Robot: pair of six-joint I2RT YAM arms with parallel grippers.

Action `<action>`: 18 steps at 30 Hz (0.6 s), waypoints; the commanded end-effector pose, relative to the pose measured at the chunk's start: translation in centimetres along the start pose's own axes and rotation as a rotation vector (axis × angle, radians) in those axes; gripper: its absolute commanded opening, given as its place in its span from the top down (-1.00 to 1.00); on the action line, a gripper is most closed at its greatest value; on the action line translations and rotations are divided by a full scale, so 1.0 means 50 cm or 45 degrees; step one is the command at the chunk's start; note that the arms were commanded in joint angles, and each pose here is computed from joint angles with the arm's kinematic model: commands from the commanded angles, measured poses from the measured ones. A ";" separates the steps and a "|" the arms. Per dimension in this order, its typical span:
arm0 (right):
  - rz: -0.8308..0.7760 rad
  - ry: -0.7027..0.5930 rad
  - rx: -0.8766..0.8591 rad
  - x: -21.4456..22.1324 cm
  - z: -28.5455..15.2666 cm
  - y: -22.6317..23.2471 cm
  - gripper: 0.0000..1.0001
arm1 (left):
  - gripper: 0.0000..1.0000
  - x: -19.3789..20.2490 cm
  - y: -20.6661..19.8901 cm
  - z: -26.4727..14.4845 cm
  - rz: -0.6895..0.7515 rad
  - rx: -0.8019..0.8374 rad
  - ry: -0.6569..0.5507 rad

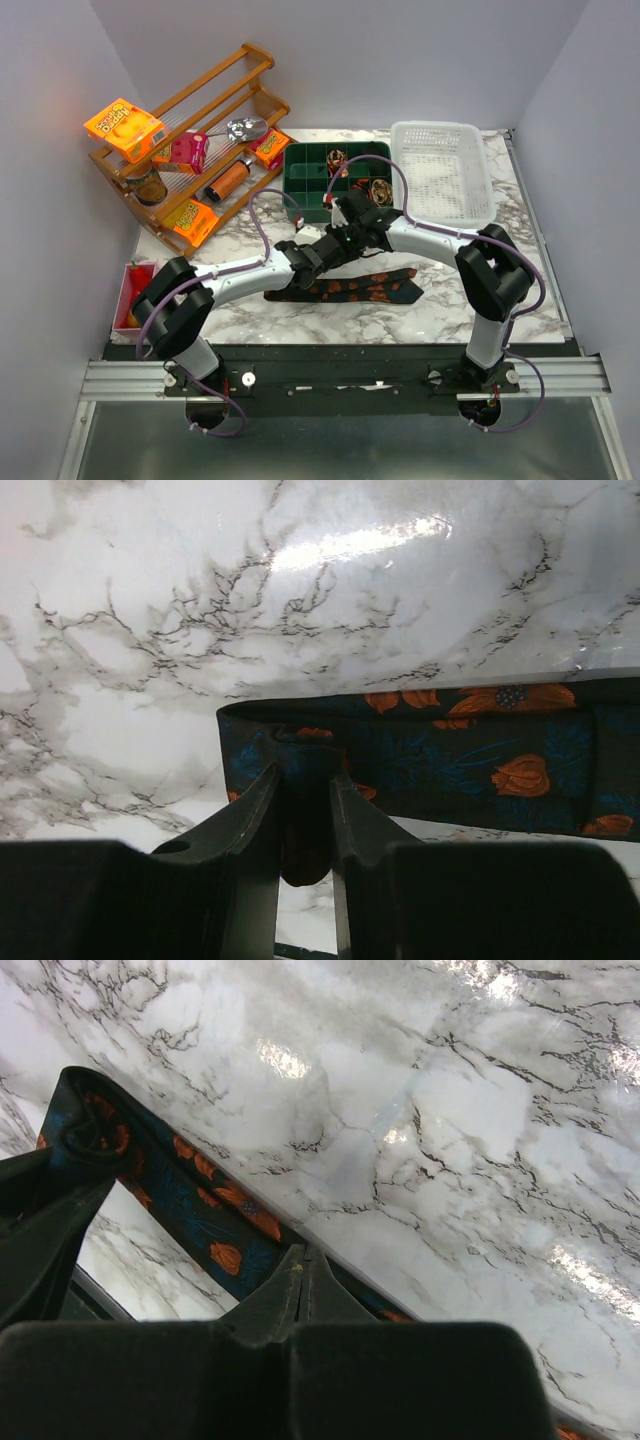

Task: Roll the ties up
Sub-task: Roll the tie at the center of the board.

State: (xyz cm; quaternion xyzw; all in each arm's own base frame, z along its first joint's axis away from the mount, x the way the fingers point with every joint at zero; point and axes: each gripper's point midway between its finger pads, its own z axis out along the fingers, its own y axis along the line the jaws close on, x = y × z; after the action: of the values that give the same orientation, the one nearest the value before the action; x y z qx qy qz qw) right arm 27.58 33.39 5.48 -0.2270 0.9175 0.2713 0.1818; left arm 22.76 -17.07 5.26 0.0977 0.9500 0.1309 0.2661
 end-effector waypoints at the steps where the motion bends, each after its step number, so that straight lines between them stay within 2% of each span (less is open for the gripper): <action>1: -0.016 -0.001 0.028 0.005 -0.004 -0.009 0.97 | 0.21 0.001 -0.037 0.003 -0.059 0.063 0.000; 3: -0.017 0.002 0.031 0.007 -0.003 -0.010 0.97 | 0.11 0.006 -0.045 0.003 -0.063 0.090 0.006; 8: -0.017 0.006 0.037 0.008 0.000 -0.013 0.97 | 0.01 0.003 -0.058 -0.003 -0.107 0.140 -0.013; 18: -0.029 0.017 0.001 0.009 0.002 -0.004 0.97 | -0.01 0.018 -0.084 -0.007 -0.152 0.202 -0.015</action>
State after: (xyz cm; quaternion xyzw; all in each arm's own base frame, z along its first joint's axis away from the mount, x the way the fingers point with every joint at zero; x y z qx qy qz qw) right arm 27.58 33.39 5.46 -0.2281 0.9173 0.2711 0.1818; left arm 21.86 -19.91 4.12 0.0814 0.9573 0.0686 0.2688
